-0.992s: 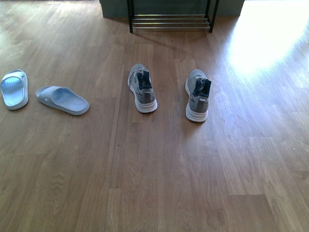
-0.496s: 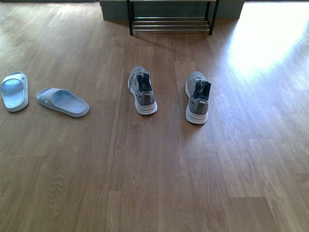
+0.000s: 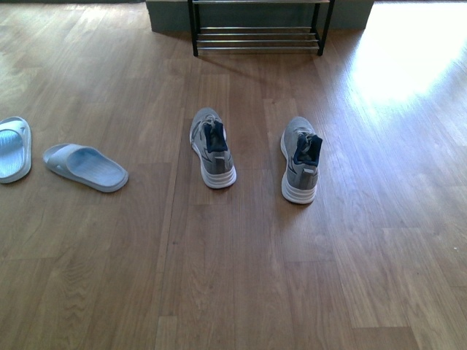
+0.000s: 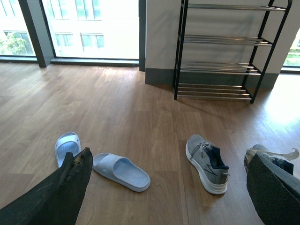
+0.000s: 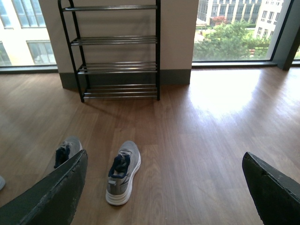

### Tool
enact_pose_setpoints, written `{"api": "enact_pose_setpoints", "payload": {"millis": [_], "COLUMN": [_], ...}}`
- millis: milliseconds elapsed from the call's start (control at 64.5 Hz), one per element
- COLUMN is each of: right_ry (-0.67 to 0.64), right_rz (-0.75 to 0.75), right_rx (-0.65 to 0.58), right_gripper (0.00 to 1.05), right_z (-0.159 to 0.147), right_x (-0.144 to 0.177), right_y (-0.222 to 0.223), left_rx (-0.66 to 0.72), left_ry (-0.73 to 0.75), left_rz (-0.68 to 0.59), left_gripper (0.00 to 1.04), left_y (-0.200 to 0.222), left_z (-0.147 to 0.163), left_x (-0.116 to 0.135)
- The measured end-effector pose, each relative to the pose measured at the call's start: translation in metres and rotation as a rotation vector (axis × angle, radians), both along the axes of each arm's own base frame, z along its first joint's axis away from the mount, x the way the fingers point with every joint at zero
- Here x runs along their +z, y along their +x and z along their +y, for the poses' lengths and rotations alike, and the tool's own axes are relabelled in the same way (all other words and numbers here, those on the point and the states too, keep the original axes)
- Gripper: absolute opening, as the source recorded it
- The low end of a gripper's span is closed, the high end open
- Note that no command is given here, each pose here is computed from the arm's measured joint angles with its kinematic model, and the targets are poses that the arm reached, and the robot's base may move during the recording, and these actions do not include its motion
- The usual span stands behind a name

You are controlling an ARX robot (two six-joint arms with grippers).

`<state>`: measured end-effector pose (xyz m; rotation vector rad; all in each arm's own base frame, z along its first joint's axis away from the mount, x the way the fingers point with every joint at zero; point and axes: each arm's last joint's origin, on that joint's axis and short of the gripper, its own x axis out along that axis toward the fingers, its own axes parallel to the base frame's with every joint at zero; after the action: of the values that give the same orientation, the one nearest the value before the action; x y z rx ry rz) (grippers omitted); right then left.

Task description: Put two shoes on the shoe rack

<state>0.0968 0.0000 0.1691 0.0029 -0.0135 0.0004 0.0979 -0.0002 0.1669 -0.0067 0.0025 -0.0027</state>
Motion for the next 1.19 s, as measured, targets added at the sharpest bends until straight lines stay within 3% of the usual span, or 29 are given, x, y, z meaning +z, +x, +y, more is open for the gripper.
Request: {"api": "enact_pose_setpoints", "payload": {"millis": [1070, 1194], "right_ry": [0.0, 0.031], "right_rz": [0.001, 0.119], "right_rx": [0.002, 0.331], "right_gripper": [0.96, 0.96], "right_z": [0.0, 0.002], "right_x": [0.0, 0.002], "right_y": [0.0, 0.012], "left_rx": [0.0, -0.001], "left_ry": [0.0, 0.0], "left_rz": [0.0, 0.0], "left_gripper": [0.95, 0.95], "left_y": [0.0, 0.0], "left_z": [0.0, 0.0], "left_x": [0.0, 0.0]}}
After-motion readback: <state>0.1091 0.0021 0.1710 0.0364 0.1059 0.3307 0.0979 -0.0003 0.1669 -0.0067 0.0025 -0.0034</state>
